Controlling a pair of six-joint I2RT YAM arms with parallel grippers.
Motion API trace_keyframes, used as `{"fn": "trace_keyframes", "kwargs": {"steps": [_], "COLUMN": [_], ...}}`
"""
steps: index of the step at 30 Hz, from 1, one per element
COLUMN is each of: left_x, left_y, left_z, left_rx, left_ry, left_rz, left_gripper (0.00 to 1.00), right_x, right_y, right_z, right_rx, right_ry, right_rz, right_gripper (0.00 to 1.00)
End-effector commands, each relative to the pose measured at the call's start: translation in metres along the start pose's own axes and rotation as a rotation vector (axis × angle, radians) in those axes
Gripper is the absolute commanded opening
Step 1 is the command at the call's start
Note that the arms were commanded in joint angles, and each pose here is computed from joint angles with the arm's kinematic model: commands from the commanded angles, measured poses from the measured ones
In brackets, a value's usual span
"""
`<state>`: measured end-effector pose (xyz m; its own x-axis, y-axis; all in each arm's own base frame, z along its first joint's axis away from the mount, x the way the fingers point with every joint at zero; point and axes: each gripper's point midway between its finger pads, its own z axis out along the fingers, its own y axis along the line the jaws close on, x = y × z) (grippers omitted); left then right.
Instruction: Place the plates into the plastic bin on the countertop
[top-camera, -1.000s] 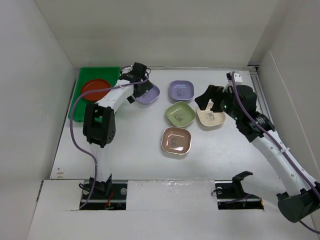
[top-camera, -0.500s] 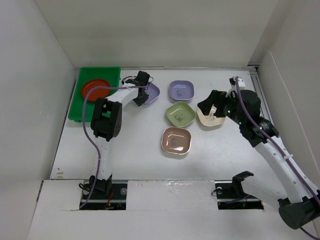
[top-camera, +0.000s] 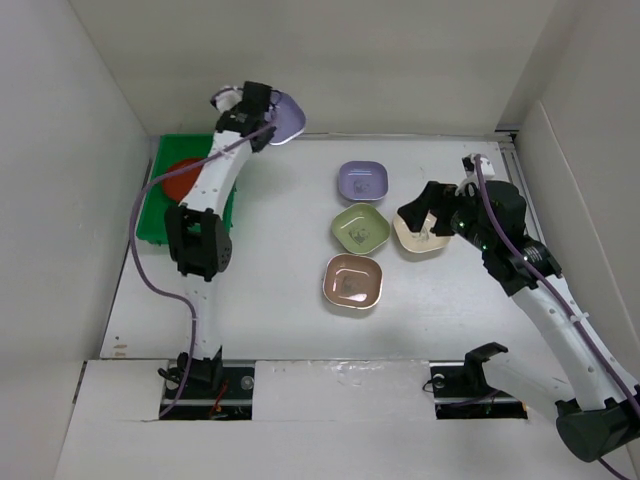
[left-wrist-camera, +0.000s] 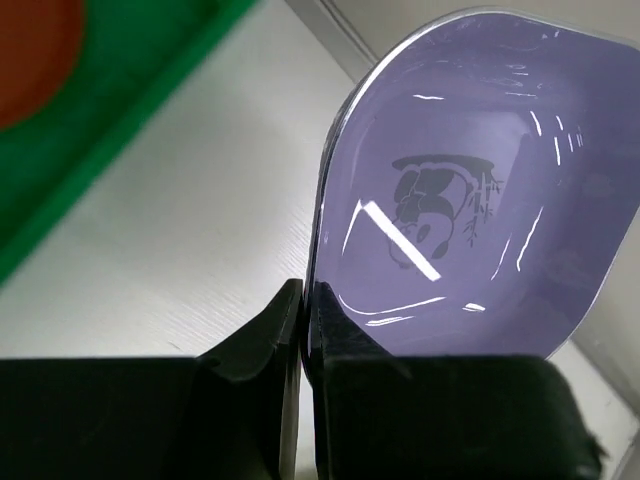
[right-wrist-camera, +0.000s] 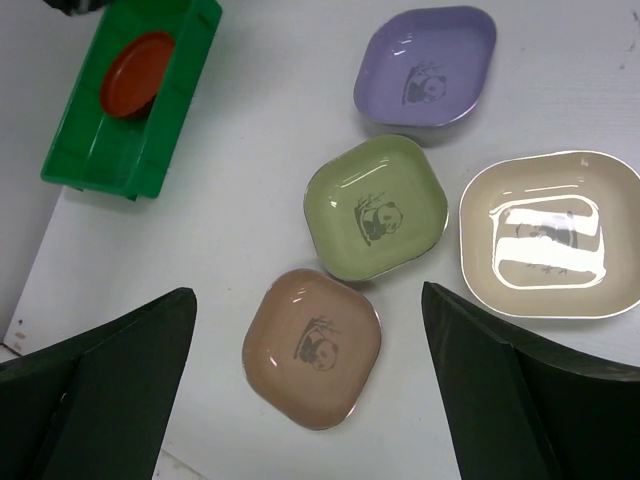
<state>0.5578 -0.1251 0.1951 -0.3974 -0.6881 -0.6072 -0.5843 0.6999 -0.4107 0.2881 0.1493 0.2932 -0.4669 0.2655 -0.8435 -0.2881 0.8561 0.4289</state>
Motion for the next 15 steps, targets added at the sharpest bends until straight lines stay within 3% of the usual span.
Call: {"fn": "trace_keyframes", "kwargs": {"steps": [1,3,8,12,15], "left_x": [-0.074,-0.104,-0.113,-0.141,-0.135], "left_y": [0.060,0.090,0.162,0.179,0.192], "left_z": [-0.023,-0.026,-0.006,0.003,0.023], "left_rx": [-0.099,-0.103,-0.061,-0.064,-0.141], "left_ry": [-0.050,-0.061,-0.007,-0.049,-0.021], "left_rz": [-0.081,-0.164,-0.293,-0.261,-0.205], "left_gripper": [0.00,0.00,0.00,0.00,0.00], "right_x": [-0.005,-0.007,-0.006,-0.001,-0.001], "right_y": [0.005,0.008,0.013,0.015,0.014], "right_z": [-0.003,-0.003,-0.003,-0.002,-0.002], "right_rx": [-0.033,-0.045,-0.077,-0.091,-0.091], "right_ry": [-0.018,-0.022,-0.018,-0.002,-0.003], "right_rz": [-0.015,-0.016,-0.027,-0.049,-0.058], "right_gripper": [1.00,1.00,1.00,1.00,1.00]}}
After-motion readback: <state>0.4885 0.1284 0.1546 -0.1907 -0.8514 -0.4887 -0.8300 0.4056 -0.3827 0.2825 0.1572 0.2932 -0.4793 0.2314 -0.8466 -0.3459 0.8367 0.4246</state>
